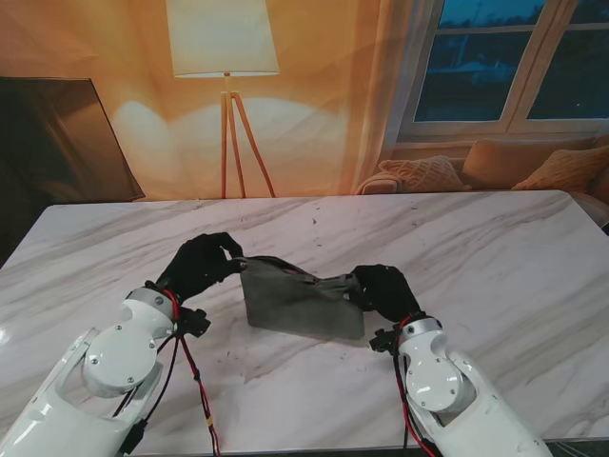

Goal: Collect documents into a storage pouch

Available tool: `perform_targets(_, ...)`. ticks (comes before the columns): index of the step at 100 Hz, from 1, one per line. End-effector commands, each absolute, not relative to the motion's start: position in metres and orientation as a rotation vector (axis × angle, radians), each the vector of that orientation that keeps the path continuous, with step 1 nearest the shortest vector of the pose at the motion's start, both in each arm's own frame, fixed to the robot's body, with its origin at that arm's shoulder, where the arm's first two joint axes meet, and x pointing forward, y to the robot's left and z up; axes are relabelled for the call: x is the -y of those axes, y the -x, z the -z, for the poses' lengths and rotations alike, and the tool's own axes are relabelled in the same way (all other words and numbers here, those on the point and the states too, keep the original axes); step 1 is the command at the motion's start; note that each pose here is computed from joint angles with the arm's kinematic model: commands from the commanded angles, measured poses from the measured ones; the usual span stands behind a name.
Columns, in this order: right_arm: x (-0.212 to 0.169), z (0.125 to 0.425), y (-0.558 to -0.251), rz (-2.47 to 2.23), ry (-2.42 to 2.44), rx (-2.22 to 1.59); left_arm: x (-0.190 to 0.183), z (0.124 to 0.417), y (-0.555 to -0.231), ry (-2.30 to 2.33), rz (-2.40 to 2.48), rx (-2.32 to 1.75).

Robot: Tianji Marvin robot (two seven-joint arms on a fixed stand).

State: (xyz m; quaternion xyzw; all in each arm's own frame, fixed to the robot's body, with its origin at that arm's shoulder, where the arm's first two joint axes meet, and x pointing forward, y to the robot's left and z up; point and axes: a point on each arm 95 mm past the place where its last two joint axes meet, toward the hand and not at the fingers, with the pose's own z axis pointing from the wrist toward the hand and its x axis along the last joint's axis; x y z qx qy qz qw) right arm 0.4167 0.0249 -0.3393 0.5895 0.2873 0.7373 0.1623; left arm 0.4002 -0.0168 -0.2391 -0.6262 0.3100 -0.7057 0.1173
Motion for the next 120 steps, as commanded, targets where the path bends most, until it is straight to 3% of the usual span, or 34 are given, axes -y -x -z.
perform_targets(1, -0.02, 0.344, -0.415, -2.071, -1.74, -0.785, 0.017, 0.226, -0.4, 1.792, 2.087, -0.942)
perform_targets(57, -0.004, 0.338, -0.417, -2.069, -1.751, -0.701, -0.004, 0.226, -0.41, 1.755, 1.975, -0.976)
perform_targets(120, -0.008, 0.344, -0.416, -1.989, -1.693, -0.944, 0.039, 0.217, -0.396, 1.701, 2.161, -1.091)
